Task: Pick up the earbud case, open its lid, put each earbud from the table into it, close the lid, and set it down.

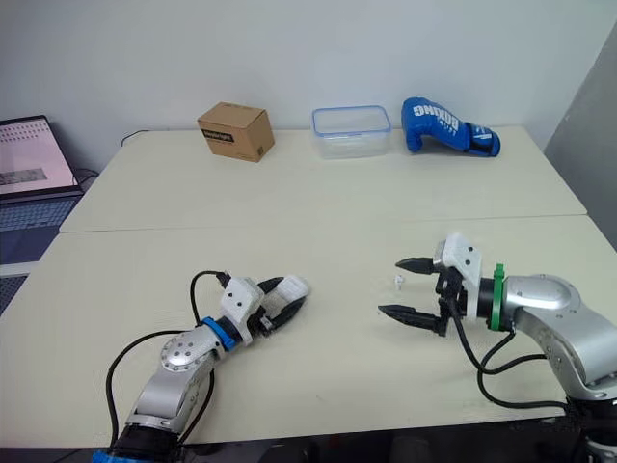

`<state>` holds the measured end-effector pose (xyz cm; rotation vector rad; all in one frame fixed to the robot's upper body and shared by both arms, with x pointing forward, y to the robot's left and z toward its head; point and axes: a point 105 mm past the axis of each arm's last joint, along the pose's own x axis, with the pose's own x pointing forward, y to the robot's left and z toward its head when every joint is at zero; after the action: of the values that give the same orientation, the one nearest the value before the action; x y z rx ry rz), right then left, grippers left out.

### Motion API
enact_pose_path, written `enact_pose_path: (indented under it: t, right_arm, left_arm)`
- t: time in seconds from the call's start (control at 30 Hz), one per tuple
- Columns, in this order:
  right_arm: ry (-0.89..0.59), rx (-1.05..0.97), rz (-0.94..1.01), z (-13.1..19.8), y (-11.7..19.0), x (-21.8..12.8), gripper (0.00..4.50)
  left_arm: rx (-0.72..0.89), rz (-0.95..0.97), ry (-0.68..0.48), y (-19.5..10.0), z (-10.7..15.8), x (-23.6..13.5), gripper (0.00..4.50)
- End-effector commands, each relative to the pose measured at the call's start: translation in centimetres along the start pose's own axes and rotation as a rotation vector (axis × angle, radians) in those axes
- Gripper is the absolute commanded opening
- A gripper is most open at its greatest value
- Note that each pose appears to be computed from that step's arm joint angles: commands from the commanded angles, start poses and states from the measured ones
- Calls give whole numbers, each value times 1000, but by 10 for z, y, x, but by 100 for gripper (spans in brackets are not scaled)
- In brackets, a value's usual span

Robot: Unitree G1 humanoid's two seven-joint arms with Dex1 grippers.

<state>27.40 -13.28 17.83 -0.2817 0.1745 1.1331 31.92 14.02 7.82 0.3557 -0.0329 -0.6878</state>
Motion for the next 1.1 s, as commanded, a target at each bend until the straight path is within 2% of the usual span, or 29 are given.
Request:
enact_pose_path:
  t: [0.03, 0.3, 0.47, 0.57, 0.77, 1.1]
  right_arm:
    - [0, 31, -5, 6, -9, 2, 450]
    - [72, 330, 126, 21, -11, 14, 450]
    - [2, 449, 213, 45, -10, 23, 450]
    - [-23, 518, 258, 53, -7, 31, 450]
    - [-23, 636, 296, 56, -2, 47, 450]
    - [-55, 717, 322, 65, 2, 51, 450]
  left_arm:
    - [143, -24, -117, 7, 38, 5, 279]
    - [354, -174, -249, 7, 93, 8, 279]
    - [422, -306, -362, -4, 131, 10, 279]
    - [472, -368, -396, -13, 143, 13, 279]
    - [544, -455, -453, -24, 160, 18, 279]
    - [620, -498, -476, -30, 159, 19, 279]
